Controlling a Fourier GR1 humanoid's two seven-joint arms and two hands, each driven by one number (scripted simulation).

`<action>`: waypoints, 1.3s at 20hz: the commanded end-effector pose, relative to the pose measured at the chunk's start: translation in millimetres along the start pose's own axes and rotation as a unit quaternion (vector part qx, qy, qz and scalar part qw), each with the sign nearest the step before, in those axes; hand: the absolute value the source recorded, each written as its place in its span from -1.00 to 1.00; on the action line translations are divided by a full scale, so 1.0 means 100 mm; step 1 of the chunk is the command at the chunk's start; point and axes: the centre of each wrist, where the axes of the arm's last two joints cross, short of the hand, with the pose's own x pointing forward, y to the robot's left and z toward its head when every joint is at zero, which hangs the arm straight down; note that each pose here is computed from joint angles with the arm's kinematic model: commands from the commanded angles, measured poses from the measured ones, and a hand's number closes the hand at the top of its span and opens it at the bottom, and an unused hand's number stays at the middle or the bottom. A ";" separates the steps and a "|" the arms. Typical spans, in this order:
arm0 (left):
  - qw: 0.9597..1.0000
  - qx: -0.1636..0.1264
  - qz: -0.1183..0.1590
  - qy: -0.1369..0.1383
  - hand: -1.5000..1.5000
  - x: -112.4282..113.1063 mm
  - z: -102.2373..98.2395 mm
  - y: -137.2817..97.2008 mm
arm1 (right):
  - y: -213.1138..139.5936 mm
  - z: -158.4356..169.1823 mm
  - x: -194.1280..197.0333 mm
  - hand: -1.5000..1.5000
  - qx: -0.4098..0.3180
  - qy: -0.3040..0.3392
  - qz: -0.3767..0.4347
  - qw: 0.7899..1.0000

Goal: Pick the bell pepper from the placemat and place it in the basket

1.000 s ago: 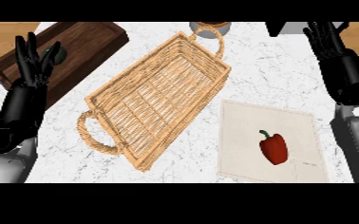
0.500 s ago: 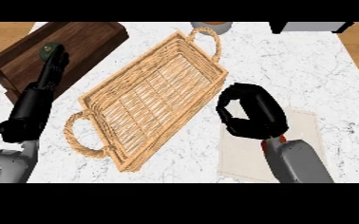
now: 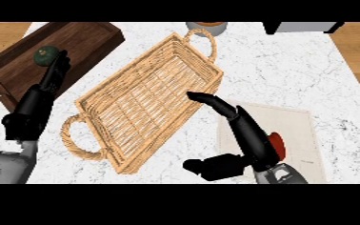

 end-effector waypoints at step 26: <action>1.000 -0.017 0.009 -0.007 0.00 -0.01 -0.19 0.10 | -1.16 -0.37 1.02 -1.00 0.326 0.297 0.443 0.781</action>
